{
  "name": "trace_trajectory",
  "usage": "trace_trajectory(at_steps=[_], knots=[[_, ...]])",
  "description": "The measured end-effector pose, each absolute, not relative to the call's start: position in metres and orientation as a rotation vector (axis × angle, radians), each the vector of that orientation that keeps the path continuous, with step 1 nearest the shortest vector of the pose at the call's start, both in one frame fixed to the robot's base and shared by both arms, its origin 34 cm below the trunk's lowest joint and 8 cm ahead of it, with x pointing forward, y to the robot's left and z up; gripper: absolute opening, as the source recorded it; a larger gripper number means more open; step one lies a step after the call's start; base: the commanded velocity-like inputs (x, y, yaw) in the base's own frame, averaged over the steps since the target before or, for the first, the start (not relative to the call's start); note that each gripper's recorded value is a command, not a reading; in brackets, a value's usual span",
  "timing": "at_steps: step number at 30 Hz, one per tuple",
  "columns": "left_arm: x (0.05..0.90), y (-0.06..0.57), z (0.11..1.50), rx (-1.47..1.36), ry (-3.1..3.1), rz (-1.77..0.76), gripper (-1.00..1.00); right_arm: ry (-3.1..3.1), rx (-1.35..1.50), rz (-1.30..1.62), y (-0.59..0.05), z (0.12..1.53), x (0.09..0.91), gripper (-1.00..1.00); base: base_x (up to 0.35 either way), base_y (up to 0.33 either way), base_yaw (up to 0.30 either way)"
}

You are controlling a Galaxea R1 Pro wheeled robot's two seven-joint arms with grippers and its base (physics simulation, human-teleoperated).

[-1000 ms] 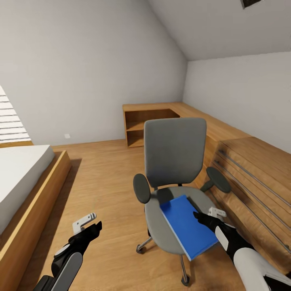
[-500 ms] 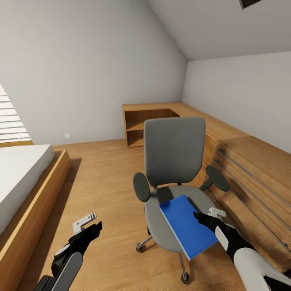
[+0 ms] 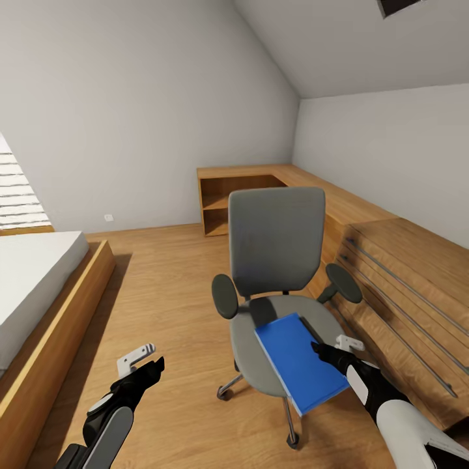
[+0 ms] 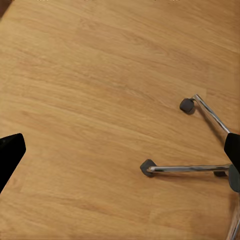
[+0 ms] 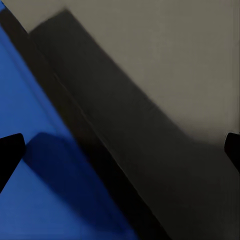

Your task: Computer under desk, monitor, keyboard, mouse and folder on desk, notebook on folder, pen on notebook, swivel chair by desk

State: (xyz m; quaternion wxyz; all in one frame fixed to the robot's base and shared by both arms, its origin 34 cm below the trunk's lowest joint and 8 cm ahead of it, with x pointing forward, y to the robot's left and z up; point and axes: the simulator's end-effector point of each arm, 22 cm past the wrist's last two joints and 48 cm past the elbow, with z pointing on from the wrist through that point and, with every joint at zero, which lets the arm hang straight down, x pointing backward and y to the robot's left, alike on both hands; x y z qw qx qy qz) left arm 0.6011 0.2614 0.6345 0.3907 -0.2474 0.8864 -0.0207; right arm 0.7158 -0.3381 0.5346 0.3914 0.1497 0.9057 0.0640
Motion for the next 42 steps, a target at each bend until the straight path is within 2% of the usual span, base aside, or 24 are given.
trace_trajectory(at_steps=[31,42], knots=[[0.607,0.258,0.691,-0.622,2.260,-0.053,1.00,2.351,0.385,0.172,-0.331,0.575,0.707,1.00,0.000,0.000,0.000],[0.607,0.256,0.708,-0.616,2.268,-0.051,1.00,2.137,0.322,0.165,-0.319,0.673,0.765,1.00,0.000,0.000,0.000]])
